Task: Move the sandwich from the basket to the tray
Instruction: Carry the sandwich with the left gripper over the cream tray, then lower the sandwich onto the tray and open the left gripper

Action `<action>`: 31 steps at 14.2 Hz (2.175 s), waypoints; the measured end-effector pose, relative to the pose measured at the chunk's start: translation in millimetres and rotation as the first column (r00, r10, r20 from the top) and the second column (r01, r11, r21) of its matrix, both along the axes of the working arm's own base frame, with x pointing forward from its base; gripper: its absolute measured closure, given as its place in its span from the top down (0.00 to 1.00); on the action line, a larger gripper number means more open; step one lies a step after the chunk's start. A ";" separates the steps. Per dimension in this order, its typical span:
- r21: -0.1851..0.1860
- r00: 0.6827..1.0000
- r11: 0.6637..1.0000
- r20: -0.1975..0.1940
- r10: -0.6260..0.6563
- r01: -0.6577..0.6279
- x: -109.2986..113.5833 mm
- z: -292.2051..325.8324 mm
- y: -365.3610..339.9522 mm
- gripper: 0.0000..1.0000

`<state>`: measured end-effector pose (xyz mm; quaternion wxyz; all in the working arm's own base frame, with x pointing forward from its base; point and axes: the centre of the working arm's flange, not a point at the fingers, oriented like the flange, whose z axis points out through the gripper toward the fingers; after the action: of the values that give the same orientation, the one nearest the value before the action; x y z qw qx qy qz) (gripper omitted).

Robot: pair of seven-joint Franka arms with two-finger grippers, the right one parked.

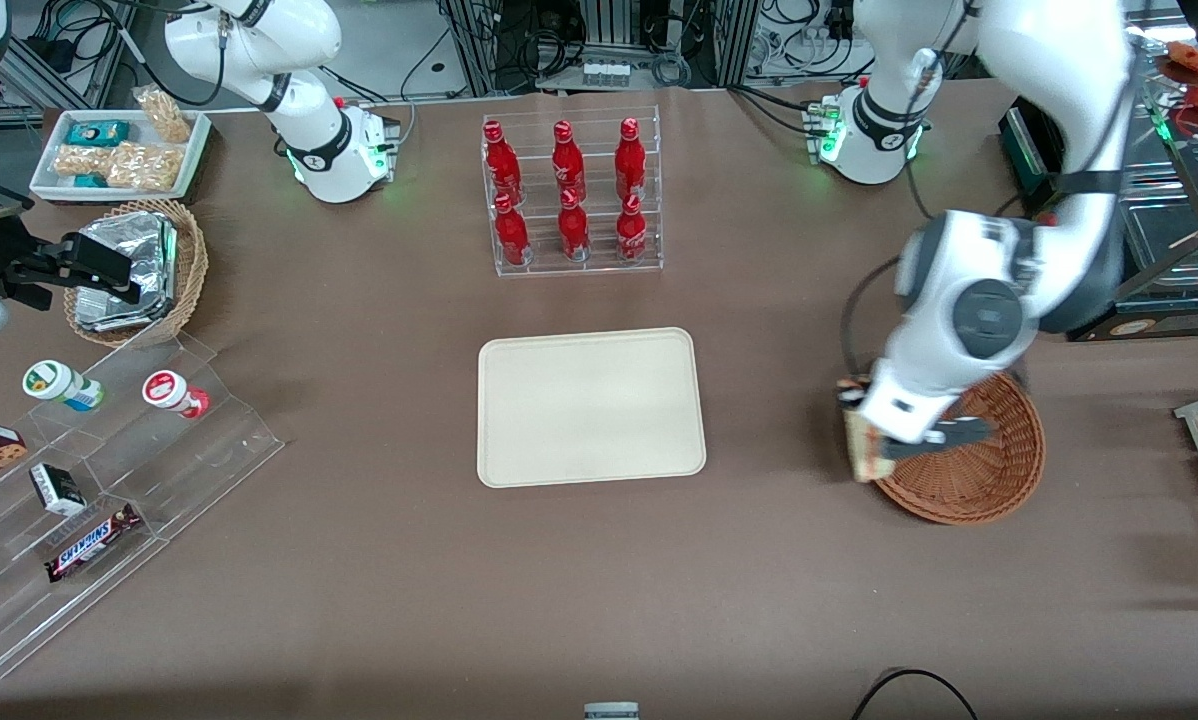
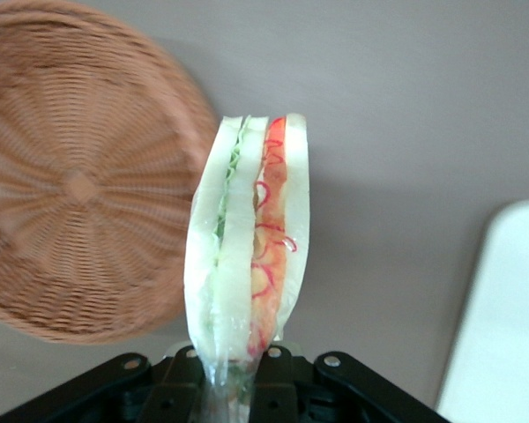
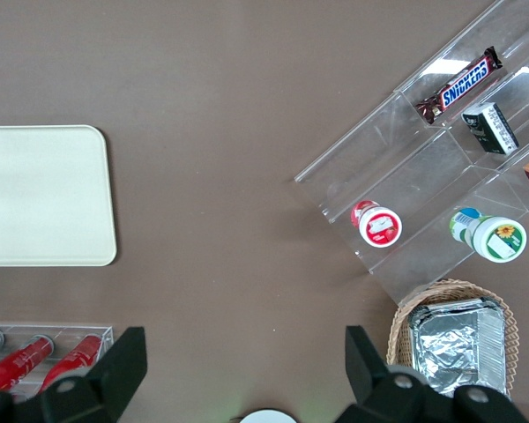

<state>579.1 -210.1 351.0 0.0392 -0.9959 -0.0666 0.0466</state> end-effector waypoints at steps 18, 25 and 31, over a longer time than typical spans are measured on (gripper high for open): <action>-0.130 0.994 0.989 0.081 0.077 -0.066 -87.0 -107.3 -335.4 0.15; -0.157 0.986 0.980 0.095 0.135 -0.119 -94.3 -106.6 -351.3 0.58; -0.109 0.989 0.990 0.106 0.104 -0.092 -76.5 -26.6 -324.9 1.00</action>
<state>502.6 -534.9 324.4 -0.0186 -0.9932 -0.1152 -0.0037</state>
